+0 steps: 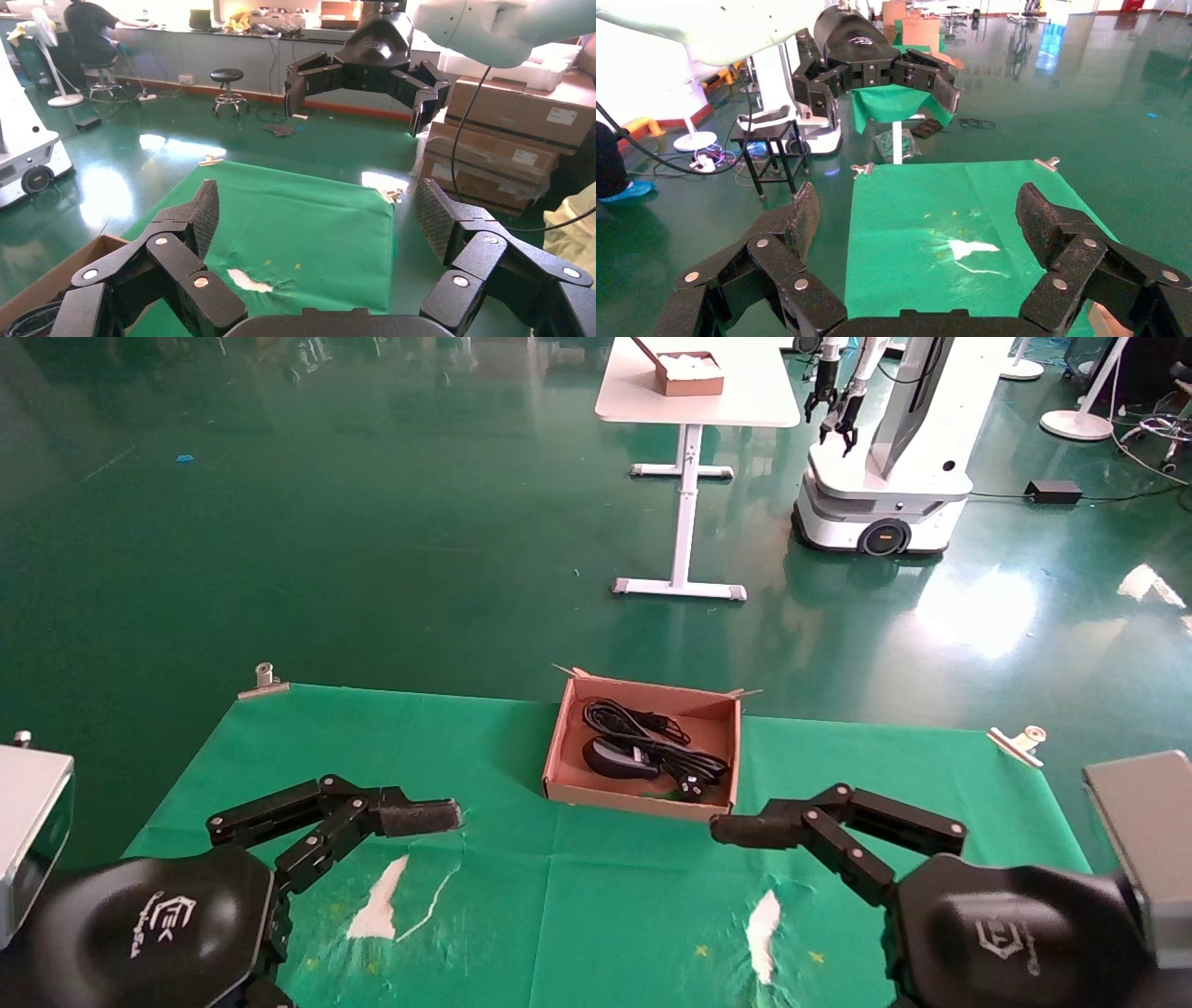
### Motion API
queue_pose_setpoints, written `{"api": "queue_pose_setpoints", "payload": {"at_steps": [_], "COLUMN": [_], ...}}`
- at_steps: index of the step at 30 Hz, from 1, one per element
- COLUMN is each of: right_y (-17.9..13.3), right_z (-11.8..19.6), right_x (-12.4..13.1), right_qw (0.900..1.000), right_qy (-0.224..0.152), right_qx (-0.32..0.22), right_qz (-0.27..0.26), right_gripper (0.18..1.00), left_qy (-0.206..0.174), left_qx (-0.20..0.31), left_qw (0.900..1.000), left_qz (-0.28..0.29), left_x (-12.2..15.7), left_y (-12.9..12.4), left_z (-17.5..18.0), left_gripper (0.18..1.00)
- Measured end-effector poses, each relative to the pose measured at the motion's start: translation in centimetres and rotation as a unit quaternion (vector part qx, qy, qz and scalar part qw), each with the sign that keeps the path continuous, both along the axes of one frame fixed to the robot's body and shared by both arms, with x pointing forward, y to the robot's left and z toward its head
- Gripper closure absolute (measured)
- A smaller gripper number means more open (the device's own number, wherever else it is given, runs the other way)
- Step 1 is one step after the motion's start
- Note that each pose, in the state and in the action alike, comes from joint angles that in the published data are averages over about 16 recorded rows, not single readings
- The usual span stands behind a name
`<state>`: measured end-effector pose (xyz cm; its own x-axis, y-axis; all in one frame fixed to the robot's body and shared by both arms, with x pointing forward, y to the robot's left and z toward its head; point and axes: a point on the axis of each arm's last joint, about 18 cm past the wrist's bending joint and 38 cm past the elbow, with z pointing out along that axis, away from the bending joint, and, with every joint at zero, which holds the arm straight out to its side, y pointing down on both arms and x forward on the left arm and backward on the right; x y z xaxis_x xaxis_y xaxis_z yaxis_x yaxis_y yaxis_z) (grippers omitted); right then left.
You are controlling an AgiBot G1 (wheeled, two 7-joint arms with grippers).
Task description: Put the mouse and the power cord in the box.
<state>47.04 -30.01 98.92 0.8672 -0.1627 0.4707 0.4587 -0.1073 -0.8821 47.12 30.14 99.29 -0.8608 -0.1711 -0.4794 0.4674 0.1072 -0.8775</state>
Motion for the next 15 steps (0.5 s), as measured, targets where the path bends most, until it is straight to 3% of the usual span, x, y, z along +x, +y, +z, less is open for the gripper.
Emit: {"api": "queue_pose_setpoints", "payload": {"at_steps": [15], "right_y": [-0.17], "right_z": [0.24], "right_x": [0.39], "right_qw": [1.0], "right_qy": [-0.004], "right_qx": [0.001], "right_qz": [-0.006], "right_gripper": [0.178], "left_qy": [0.001], "left_qx": [0.0], "left_qw": [1.0], "left_qz": [0.003], "left_x": [0.29], "left_y": [-0.09], "left_z": [-0.05], "left_gripper": [0.184]}}
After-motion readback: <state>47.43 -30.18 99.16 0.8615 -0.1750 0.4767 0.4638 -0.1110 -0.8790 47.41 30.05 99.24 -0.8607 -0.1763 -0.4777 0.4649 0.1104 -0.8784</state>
